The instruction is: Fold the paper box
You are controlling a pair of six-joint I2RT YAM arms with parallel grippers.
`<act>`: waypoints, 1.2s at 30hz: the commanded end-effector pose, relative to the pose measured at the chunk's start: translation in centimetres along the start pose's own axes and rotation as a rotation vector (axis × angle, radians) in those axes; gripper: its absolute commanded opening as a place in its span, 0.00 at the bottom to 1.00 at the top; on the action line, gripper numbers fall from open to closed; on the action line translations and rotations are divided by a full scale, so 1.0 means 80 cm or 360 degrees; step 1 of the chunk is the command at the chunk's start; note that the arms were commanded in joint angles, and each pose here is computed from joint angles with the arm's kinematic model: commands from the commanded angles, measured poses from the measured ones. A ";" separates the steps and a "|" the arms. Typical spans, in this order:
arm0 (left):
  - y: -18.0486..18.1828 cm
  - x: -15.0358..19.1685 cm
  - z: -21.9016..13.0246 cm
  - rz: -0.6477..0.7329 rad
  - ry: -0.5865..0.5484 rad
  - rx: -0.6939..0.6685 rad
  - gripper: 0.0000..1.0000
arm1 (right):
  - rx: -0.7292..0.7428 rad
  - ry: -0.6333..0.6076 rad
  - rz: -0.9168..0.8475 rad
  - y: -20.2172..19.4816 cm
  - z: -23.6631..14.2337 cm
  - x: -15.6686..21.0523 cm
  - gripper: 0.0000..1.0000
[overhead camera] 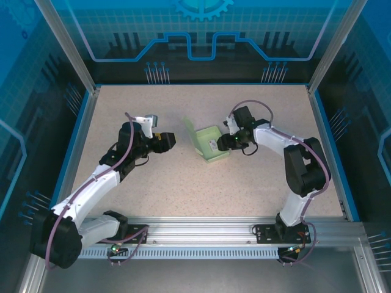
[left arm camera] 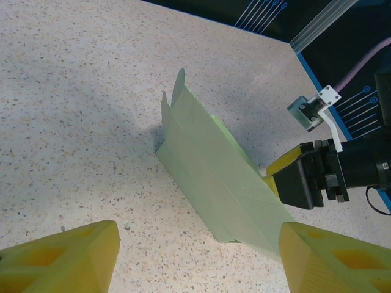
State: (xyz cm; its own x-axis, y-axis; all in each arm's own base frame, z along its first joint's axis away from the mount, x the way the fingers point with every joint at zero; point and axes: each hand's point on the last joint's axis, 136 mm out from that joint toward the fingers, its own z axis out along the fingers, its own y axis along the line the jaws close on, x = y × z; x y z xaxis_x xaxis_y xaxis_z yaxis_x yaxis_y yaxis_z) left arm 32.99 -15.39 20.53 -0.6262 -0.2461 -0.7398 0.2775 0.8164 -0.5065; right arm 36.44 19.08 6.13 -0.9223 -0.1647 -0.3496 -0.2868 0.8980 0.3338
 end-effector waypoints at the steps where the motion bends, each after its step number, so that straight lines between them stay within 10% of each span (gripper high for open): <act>1: 0.017 0.011 0.002 -0.0035 0.0032 -0.0082 0.71 | -0.0109 0.0011 0.0051 0.009 0.010 0.006 0.58; 28: 0.108 -0.004 -0.050 -0.0336 -0.0220 -0.0436 0.75 | -0.0588 0.0031 -0.0112 0.186 0.035 0.055 0.60; 36: 0.135 0.004 -0.064 -0.0374 -0.0268 -0.0626 0.75 | -0.0556 -0.0132 -0.0255 0.173 -0.005 0.019 0.63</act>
State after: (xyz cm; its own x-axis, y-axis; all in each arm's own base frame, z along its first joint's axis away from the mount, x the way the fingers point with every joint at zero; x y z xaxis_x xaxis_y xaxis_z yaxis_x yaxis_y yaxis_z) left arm 32.56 -5.45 18.17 -0.5158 -0.4750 -0.7130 -0.0930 0.8584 -0.5046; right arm 29.01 31.68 7.40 -0.8837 -0.2542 -0.3929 -0.4516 0.6838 0.5732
